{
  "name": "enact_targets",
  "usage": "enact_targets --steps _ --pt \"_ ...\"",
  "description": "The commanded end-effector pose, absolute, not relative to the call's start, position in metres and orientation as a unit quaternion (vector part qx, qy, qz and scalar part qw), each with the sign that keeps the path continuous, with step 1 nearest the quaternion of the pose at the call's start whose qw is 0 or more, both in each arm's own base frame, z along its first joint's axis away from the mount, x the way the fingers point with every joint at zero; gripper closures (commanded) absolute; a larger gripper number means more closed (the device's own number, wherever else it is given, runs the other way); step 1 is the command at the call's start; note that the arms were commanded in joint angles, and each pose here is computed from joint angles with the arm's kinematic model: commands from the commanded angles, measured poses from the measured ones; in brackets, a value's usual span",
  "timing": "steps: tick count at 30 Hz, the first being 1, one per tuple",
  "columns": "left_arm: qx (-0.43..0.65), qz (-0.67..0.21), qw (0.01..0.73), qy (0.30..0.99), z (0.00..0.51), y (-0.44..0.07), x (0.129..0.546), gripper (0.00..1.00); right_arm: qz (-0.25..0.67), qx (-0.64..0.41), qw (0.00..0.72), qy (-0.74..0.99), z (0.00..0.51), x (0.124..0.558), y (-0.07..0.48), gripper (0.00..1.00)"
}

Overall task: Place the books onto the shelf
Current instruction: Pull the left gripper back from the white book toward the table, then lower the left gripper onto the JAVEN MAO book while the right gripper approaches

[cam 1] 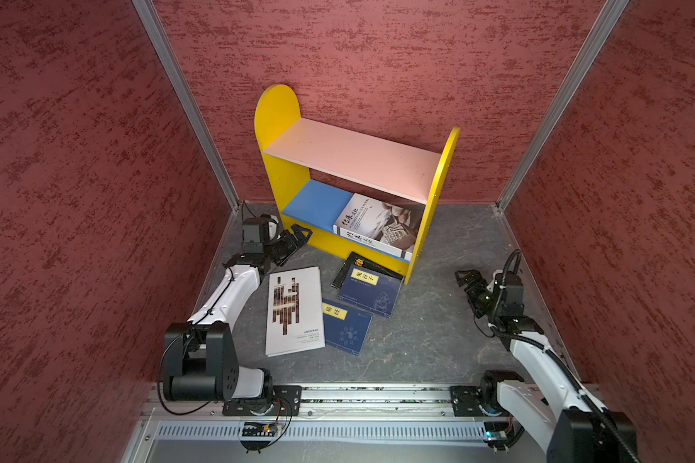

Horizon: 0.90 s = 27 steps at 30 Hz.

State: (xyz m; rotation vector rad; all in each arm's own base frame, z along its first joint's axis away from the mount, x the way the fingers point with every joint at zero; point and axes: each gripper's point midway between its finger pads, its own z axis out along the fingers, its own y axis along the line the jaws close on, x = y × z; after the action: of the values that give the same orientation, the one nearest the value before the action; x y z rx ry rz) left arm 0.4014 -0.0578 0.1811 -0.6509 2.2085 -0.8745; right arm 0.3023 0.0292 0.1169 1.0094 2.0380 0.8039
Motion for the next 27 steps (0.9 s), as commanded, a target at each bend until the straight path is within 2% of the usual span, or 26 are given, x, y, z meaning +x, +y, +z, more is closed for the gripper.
enact_targets --steps 1,6,10,18,27 --pt "-0.341 -0.290 0.295 0.844 0.151 -0.020 0.384 0.01 0.335 0.366 0.386 0.778 0.142 0.315 0.034 0.01" --pt "-0.452 -0.228 0.233 0.830 0.105 0.034 0.354 0.01 0.340 0.365 0.385 0.777 0.144 0.310 0.035 0.01" --pt "-0.479 -0.177 0.213 0.833 0.087 0.055 0.338 0.01 0.349 0.368 0.384 0.772 0.143 0.303 0.037 0.01" --pt "-0.505 -0.158 0.160 0.833 0.047 0.053 0.316 0.01 0.386 0.365 0.387 0.753 0.147 0.286 0.047 0.01" --pt "-0.501 -0.185 0.125 0.836 0.022 0.035 0.300 0.01 0.410 0.333 0.380 0.759 0.149 0.264 0.079 0.01"
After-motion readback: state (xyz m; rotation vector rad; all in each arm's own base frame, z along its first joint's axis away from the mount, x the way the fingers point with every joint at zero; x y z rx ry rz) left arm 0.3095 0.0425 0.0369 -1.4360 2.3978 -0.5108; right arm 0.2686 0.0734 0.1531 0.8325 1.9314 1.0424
